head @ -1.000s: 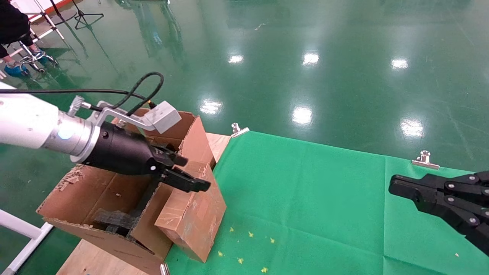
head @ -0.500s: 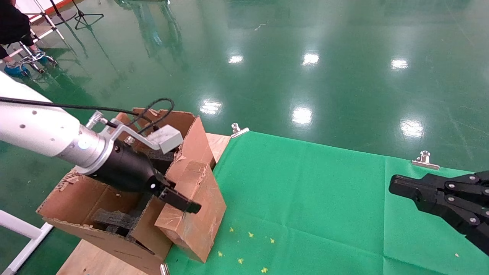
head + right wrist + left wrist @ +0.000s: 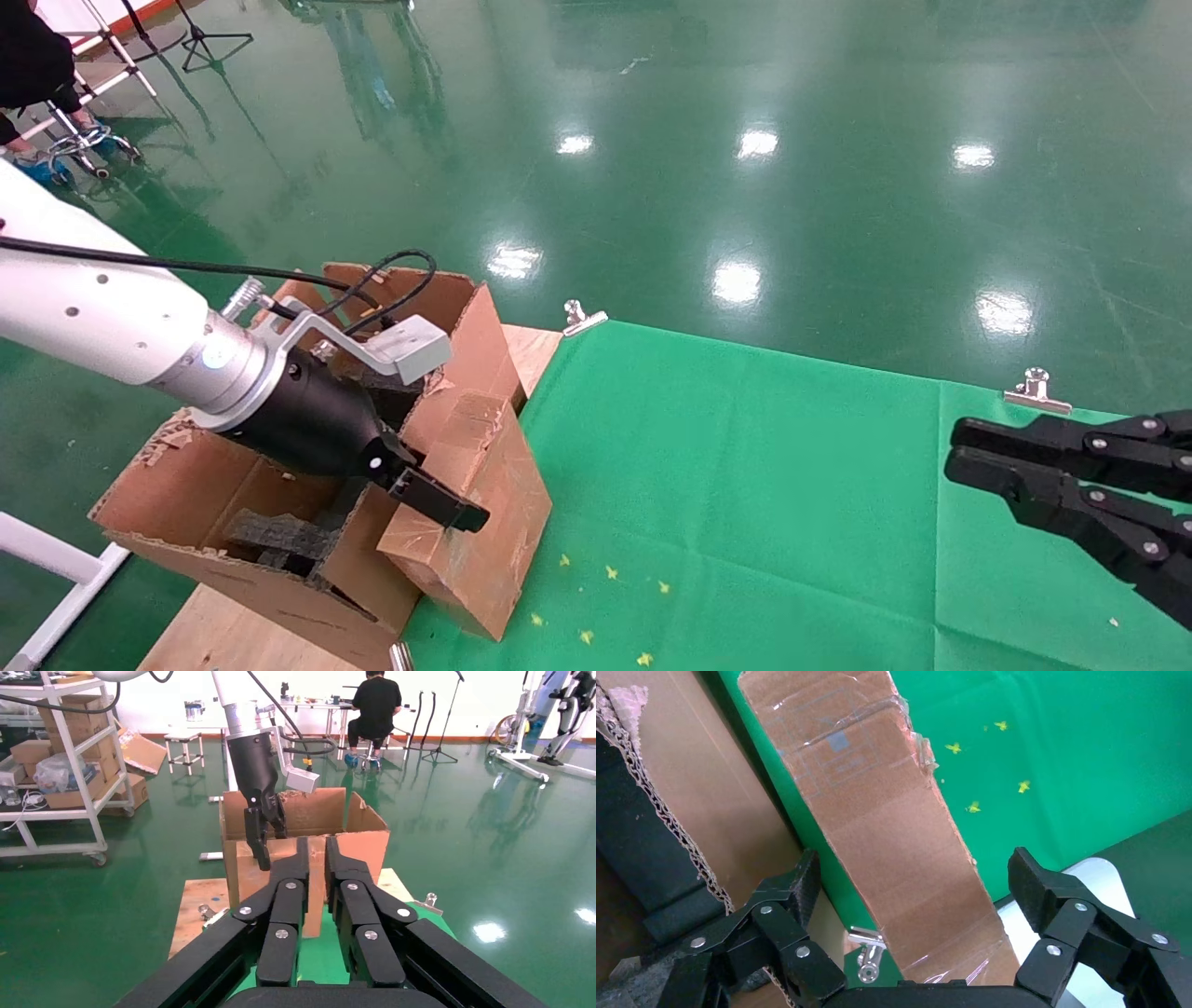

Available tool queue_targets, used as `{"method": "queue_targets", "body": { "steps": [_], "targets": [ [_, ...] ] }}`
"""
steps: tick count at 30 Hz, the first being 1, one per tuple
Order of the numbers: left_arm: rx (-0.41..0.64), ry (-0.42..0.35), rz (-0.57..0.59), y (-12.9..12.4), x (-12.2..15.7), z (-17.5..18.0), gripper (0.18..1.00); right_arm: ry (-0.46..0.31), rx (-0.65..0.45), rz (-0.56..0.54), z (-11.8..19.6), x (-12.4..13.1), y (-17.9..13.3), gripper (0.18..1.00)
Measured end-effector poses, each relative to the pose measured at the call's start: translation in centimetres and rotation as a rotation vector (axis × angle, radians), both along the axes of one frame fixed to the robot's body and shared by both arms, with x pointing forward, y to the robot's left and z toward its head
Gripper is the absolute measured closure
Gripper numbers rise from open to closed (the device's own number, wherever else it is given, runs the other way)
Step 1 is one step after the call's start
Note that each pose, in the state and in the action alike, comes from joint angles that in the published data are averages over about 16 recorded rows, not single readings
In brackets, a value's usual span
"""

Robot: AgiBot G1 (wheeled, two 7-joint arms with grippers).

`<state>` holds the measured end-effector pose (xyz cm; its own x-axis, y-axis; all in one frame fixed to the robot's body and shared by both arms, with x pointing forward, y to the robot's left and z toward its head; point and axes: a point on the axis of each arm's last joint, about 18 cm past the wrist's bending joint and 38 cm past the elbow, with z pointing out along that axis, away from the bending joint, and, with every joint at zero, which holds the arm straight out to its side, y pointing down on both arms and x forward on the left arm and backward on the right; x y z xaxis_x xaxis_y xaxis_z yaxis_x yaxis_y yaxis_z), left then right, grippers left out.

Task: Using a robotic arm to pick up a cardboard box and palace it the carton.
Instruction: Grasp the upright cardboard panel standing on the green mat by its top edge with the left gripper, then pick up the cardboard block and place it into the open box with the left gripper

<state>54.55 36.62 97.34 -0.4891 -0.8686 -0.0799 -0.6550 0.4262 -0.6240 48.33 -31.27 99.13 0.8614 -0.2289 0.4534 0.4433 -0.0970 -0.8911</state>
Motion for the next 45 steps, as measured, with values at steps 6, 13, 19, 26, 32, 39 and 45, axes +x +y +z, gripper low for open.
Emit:
{"method": "queue_targets", "body": {
  "steps": [6, 13, 19, 26, 32, 39, 45],
  "targets": [
    [-0.003, -0.001, 0.001, 0.0, 0.0, 0.0, 0.231, 0.0, 0.0, 0.0, 0.0, 0.0, 0.0, 0.904],
    [-0.007, 0.0, 0.002, 0.1, 0.0, 0.0, 0.314, 0.0, 0.0, 0.0, 0.0, 0.0, 0.0, 0.796],
    [-0.01, 0.001, 0.003, 0.1, 0.0, 0.0, 0.425, 0.0, 0.0, 0.0, 0.0, 0.0, 0.0, 0.673],
    [-0.018, -0.006, 0.003, 0.1, 0.0, 0.2, 0.588, 0.0, 0.0, 0.0, 0.0, 0.0, 0.0, 0.5],
    [-0.08, -0.059, -0.004, 0.3, -0.3, 2.2, 0.724, 0.0, 0.0, 0.0, 0.0, 0.0, 0.0, 0.364],
    [-0.207, -0.214, -0.007, 2.2, -1.7, 7.9, 0.838, 0.0, 0.0, 0.0, 0.0, 0.0, 0.0, 0.254],
    [-0.269, -0.395, 0.044, 6.4, -3.6, 13.3, 0.882, 0.0, 0.0, 0.0, 0.0, 0.0, 0.0, 0.203]
  ]
}}
